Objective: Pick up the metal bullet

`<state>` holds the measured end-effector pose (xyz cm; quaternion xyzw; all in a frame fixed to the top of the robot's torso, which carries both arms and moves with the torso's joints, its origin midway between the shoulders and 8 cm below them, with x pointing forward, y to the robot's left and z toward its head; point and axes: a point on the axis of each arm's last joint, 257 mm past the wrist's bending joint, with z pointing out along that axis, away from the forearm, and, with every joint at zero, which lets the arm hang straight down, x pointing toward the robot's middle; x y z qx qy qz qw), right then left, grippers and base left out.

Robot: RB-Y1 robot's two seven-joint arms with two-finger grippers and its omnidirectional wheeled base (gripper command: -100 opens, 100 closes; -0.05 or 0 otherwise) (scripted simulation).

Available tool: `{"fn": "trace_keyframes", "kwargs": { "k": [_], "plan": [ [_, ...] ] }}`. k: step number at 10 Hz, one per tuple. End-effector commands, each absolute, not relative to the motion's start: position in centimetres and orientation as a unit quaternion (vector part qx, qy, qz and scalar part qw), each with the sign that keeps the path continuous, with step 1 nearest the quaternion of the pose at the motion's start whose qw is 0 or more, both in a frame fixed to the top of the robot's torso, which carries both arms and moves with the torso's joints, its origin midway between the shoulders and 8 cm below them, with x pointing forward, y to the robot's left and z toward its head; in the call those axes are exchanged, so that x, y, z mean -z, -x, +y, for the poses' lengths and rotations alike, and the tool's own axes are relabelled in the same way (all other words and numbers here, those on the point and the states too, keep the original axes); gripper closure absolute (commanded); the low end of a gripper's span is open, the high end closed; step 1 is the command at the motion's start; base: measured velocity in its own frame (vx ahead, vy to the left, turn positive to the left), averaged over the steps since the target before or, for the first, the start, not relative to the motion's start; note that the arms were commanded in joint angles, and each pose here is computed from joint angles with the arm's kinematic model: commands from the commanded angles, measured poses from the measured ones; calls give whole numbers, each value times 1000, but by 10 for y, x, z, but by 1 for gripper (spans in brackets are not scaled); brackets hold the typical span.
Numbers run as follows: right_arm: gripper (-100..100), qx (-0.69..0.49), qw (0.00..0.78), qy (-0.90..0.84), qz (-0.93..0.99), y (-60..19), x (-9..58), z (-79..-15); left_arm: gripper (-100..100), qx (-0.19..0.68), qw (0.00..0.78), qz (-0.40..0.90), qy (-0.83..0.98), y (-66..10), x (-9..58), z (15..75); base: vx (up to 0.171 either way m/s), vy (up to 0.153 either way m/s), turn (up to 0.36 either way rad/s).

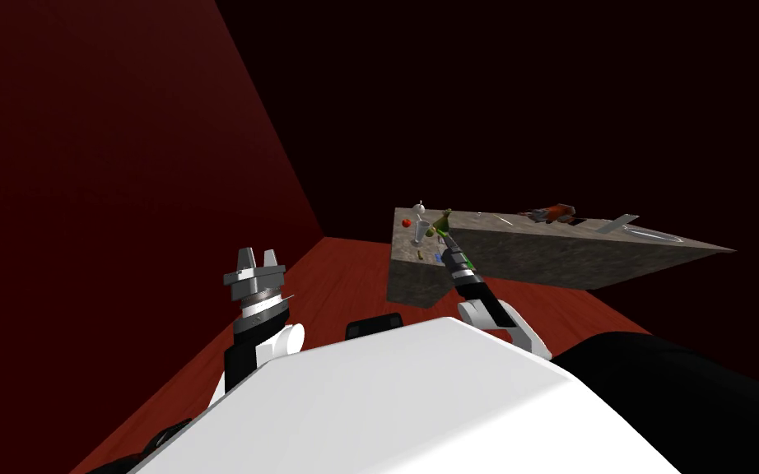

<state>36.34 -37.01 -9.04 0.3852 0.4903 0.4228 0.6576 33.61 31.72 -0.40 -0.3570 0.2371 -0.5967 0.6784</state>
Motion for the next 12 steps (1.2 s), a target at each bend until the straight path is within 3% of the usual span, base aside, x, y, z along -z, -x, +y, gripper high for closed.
{"fn": "trace_keyframes", "kwargs": {
  "k": [1,12],
  "plan": [
    [-100,-411,644,-404,502,-363,103,-378,0,597,678,237,357,-336,4,317,46,83,-35],
    [-100,-330,552,-540,543,-338,181,-460,0,597,678,237,357,-336,4,317,37,57,-25]
  ]
}}
